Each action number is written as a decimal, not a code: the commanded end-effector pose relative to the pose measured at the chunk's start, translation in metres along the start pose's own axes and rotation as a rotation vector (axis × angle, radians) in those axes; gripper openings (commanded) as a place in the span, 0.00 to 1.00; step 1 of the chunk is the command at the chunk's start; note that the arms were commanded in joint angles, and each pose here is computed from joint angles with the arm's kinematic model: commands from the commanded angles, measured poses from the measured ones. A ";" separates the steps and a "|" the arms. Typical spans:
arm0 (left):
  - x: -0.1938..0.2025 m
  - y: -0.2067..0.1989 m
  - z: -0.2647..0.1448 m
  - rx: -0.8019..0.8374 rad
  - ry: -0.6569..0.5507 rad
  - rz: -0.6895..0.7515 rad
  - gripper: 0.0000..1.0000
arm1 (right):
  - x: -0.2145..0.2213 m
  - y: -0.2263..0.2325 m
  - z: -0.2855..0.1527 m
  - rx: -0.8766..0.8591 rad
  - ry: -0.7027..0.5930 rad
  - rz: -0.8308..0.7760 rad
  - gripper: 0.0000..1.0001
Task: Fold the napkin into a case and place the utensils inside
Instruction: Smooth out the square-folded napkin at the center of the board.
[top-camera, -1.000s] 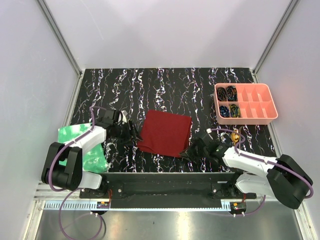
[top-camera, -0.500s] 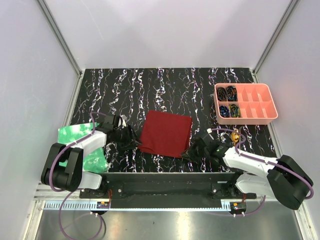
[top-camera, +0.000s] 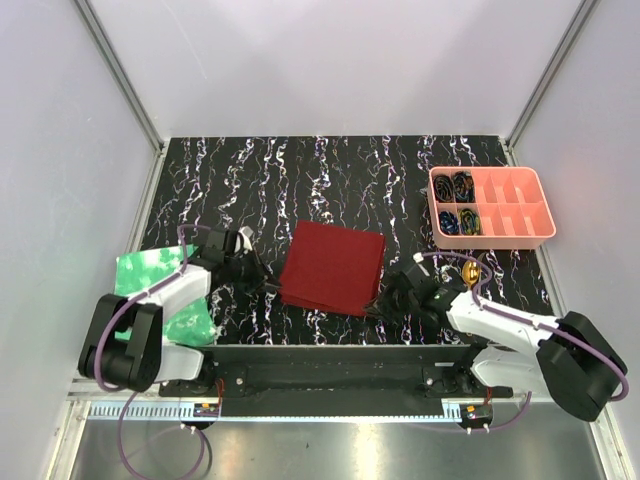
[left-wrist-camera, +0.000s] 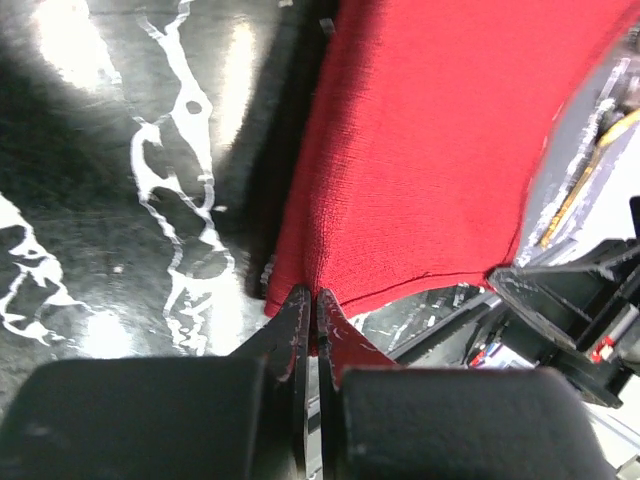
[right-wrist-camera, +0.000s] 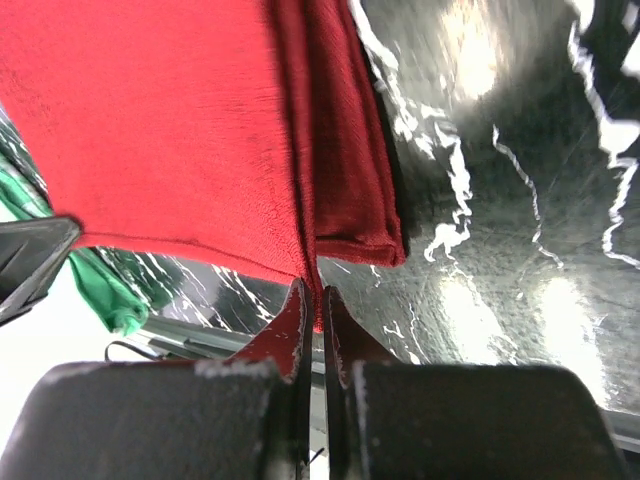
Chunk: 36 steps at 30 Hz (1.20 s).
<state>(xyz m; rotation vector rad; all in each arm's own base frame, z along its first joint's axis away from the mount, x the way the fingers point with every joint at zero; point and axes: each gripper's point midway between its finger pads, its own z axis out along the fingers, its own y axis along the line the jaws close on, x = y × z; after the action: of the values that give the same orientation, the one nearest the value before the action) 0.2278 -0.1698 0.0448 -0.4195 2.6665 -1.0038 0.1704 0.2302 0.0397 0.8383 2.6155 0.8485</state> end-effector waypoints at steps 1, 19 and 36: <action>-0.022 -0.045 -0.021 0.109 -0.056 0.065 0.00 | -0.035 0.040 -0.025 -0.059 -0.088 -0.134 0.00; -0.211 -0.175 0.023 0.213 -0.177 0.092 0.00 | -0.279 0.172 -0.011 -0.119 -0.204 -0.320 0.00; -0.288 -0.216 0.025 0.304 -0.284 0.269 0.00 | -0.300 0.191 0.001 -0.181 -0.133 -0.339 0.00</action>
<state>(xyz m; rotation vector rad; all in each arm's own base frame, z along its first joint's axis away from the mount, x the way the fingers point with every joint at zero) 0.5262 -0.2416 0.1896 -0.2477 2.2747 -1.1260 0.5016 0.1742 0.1547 0.4298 2.4493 0.8449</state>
